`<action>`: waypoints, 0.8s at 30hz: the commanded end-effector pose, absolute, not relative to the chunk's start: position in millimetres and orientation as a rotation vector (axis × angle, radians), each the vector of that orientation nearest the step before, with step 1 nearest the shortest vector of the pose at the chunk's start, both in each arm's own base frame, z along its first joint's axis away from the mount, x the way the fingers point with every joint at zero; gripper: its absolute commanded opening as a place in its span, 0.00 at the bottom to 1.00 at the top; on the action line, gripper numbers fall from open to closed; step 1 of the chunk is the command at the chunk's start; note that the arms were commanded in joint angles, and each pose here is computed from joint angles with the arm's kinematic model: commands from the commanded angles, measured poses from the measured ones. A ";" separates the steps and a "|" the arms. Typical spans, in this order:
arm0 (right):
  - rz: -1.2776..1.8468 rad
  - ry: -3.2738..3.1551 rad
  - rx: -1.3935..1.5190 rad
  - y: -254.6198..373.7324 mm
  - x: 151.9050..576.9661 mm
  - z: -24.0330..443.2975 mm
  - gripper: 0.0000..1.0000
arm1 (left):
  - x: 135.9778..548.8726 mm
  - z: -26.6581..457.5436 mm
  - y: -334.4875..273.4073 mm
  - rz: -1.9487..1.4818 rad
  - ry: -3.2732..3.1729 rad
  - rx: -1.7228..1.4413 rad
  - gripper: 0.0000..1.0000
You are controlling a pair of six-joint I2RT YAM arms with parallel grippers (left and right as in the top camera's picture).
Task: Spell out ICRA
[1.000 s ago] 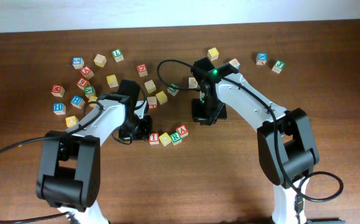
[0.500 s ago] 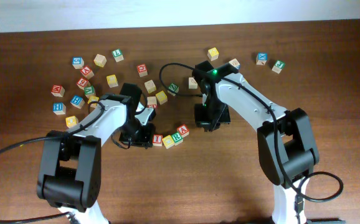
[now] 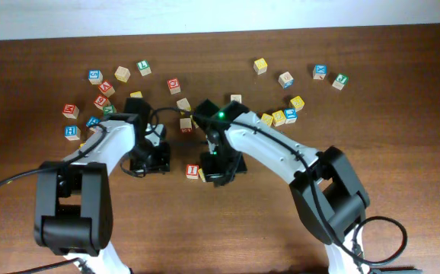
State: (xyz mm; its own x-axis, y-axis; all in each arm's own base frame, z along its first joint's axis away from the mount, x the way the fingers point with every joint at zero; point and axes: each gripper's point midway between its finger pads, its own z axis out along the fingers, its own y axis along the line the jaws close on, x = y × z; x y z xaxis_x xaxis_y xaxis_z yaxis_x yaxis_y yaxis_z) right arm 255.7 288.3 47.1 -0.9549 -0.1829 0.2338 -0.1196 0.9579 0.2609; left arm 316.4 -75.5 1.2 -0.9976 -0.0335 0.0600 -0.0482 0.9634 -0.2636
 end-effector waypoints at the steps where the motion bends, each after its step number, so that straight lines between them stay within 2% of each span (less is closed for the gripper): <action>1: -0.324 -2.902 0.125 300.2 256.1 42.9 0.04 | 314.8 -2.9 -54.0 0.396 -3.026 0.240 0.00; 6: -0.198 -2.948 0.128 283.0 257.8 26.9 0.04 | 313.7 -2.6 -31.1 0.398 -3.006 0.353 0.00; 11: -0.245 -2.970 0.135 286.3 259.6 9.3 0.04 | 313.7 -2.6 -31.8 0.397 -3.007 0.349 0.00; 24: -0.285 -3.076 0.146 294.8 282.9 5.7 0.04 | 313.4 -2.6 -32.0 0.397 -3.006 0.348 0.00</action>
